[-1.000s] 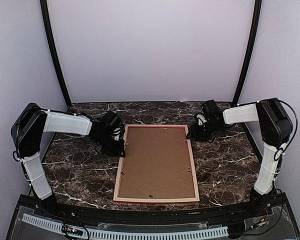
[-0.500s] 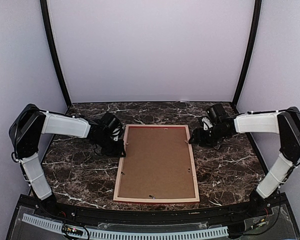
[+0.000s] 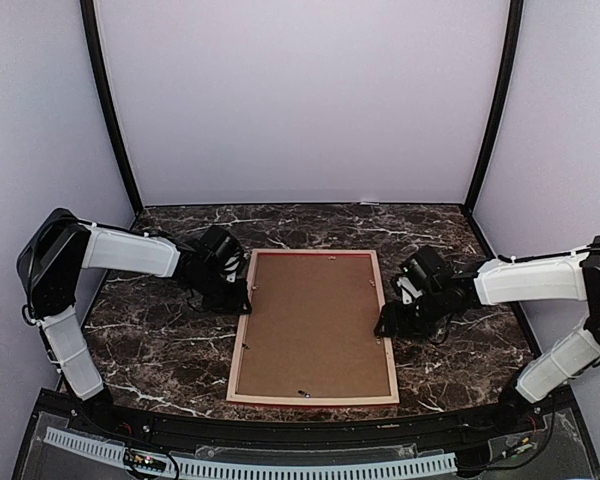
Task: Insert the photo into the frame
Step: Press the fastener onto the backboard.
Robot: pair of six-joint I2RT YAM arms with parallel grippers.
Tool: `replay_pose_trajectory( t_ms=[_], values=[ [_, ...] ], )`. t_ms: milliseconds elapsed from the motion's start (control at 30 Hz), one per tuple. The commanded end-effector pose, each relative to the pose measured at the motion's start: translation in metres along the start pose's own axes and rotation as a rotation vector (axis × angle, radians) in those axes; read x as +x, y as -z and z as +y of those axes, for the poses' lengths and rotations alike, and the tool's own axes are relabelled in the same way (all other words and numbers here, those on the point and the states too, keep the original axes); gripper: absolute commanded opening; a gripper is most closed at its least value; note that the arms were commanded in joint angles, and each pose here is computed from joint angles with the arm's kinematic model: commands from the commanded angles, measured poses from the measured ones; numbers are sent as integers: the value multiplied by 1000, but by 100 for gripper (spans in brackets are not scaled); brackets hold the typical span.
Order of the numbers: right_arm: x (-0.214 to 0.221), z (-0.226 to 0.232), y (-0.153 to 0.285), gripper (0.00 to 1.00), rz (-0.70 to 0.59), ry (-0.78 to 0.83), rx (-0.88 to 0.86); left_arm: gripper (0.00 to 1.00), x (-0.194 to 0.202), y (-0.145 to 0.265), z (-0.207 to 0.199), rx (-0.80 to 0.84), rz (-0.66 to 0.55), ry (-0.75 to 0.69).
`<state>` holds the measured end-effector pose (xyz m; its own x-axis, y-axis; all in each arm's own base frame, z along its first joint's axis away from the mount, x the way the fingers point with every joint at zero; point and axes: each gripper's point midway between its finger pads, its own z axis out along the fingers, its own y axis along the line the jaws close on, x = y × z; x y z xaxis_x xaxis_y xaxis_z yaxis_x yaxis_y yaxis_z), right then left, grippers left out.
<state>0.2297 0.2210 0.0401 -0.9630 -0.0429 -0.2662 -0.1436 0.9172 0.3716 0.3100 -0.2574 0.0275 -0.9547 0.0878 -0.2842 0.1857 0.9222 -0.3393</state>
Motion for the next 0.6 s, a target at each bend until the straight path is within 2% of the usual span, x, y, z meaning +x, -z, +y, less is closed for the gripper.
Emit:
replay_pose_trajectory(
  t_ms=[0,567],
  values=[
    [11,-3,0,64,-3,-19,34,25,6,3,0,3,12,-9],
    [11,-2,-16,54,19,27,93,25,7,2,0,2,23,-19]
  ],
)
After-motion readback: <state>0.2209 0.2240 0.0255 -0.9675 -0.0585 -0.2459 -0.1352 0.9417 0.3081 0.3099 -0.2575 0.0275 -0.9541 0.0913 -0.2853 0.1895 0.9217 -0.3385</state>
